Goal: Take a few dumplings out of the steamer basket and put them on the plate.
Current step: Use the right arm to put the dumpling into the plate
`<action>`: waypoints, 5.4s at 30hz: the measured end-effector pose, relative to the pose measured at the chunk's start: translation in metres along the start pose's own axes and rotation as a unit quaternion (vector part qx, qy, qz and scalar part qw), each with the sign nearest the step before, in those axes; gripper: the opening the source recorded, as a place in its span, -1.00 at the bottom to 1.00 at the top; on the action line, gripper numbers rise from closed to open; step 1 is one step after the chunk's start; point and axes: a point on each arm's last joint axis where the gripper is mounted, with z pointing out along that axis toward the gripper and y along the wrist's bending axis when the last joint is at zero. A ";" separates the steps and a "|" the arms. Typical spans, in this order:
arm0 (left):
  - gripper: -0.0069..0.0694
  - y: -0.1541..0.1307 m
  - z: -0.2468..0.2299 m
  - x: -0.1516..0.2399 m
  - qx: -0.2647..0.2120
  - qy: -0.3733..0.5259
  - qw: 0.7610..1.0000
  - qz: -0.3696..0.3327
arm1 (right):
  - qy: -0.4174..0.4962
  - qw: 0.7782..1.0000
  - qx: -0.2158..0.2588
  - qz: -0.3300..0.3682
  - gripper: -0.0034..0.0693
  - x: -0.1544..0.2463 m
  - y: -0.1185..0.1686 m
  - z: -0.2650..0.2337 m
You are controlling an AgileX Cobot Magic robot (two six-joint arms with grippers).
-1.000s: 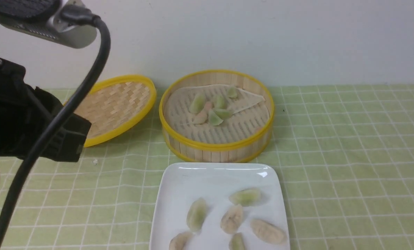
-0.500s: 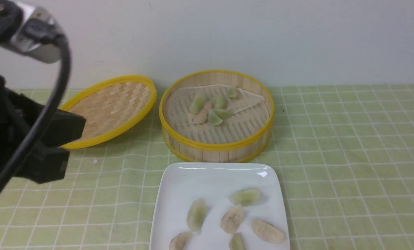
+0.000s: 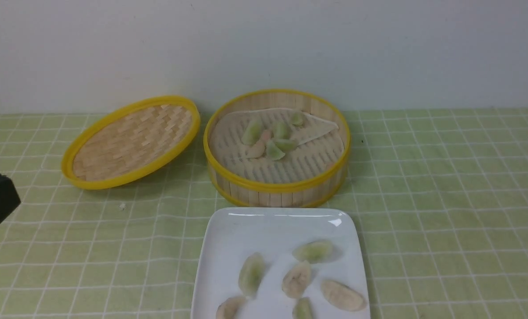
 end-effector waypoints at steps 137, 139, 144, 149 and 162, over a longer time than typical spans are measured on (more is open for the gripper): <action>-0.84 0.044 -0.002 0.184 -0.234 0.099 0.967 0.002 | 0.149 0.966 0.210 -0.011 -0.94 0.184 -0.034 0.049; -0.84 0.044 -0.002 0.184 -0.234 0.099 0.967 0.002 | 0.149 0.966 0.210 -0.011 -0.94 0.184 -0.034 0.049; -0.84 0.044 -0.002 0.184 -0.234 0.099 0.967 0.002 | 0.149 0.966 0.210 -0.012 -0.94 0.184 -0.034 0.049; -0.84 0.044 -0.002 0.184 -0.234 0.099 0.967 0.002 | 0.149 0.966 0.210 -0.012 -0.94 0.184 -0.034 0.049; -0.84 0.044 -0.002 0.184 -0.234 0.099 0.967 0.002 | 0.149 0.966 0.210 -0.012 -0.94 0.184 -0.034 0.049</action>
